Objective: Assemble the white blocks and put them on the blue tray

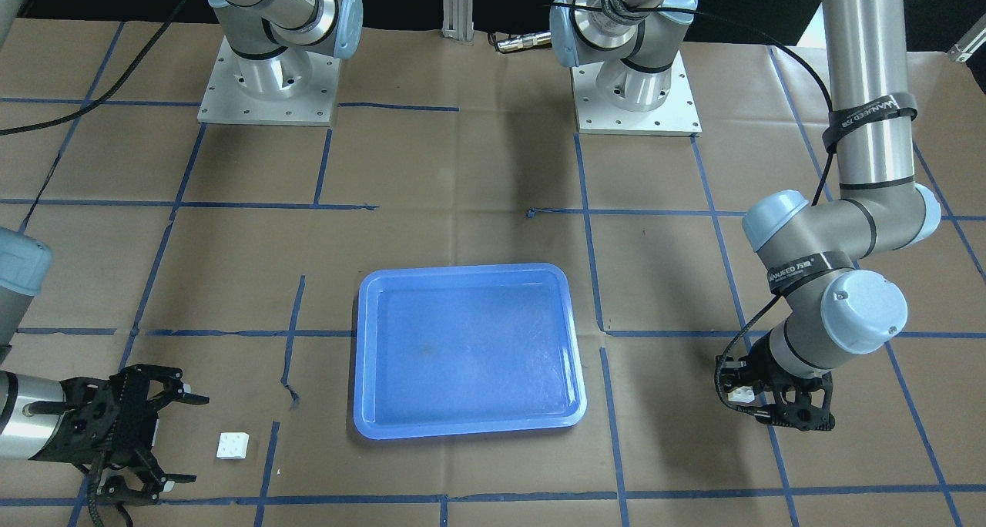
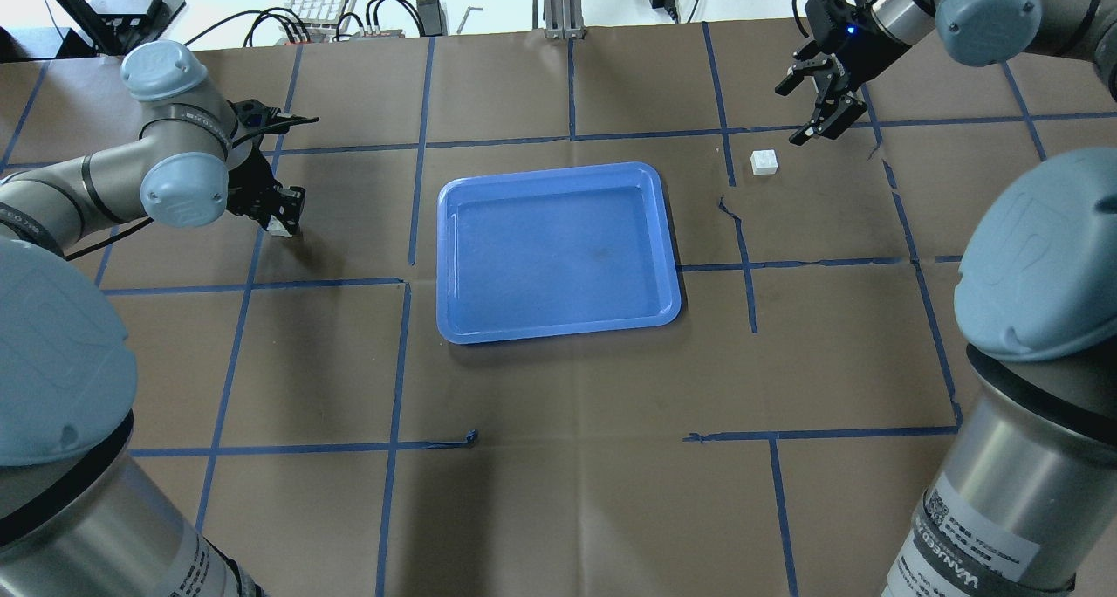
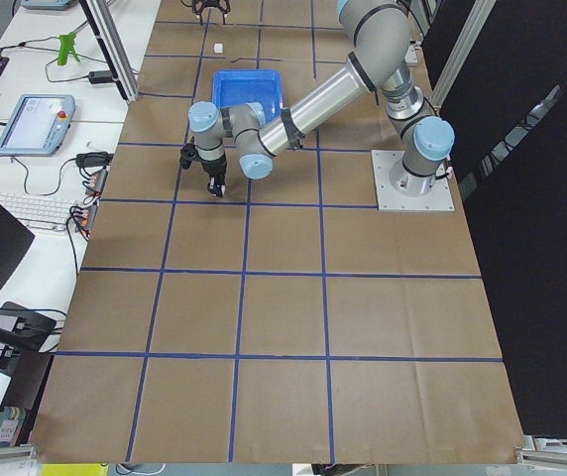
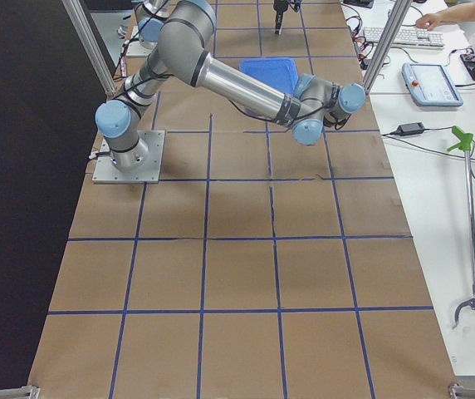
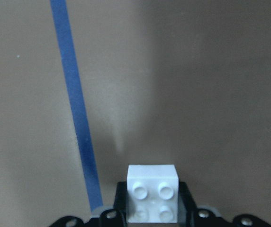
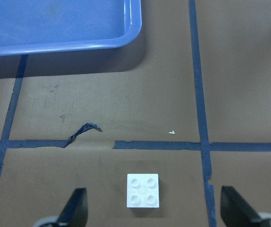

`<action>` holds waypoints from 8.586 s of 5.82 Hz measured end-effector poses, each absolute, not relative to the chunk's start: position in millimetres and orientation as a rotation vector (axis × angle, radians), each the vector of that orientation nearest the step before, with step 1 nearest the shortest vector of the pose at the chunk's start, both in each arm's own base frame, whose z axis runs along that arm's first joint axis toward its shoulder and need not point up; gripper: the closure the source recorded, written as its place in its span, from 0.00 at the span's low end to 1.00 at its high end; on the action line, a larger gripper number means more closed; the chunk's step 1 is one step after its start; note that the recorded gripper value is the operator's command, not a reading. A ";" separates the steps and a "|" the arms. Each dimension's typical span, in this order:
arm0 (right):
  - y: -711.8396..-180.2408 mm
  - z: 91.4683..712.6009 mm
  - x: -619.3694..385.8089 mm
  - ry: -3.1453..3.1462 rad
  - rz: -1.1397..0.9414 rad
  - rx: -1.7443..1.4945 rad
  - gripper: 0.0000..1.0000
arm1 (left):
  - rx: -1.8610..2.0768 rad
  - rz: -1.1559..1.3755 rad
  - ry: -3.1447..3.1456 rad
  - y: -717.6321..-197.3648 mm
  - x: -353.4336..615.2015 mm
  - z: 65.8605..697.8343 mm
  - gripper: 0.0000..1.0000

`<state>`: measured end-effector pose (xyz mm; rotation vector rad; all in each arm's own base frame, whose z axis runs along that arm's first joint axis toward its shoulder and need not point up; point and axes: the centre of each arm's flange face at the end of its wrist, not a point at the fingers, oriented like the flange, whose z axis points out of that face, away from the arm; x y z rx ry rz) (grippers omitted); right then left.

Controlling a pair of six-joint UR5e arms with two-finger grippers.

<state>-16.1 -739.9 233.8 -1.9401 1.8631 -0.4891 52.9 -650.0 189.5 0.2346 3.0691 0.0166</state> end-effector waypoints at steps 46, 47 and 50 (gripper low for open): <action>-553.0 156.1 261.7 1.857 -0.636 -1.857 0.72 | -0.079 -0.157 3.174 -480.2 -138.8 498.1 0.01; -553.0 155.5 261.5 1.858 -0.634 -1.856 0.71 | -0.079 -0.159 3.173 -480.3 -138.8 498.8 0.01; -552.8 155.6 261.7 1.858 -0.633 -1.857 0.67 | -0.078 -0.163 3.173 -480.1 -138.7 500.0 0.01</action>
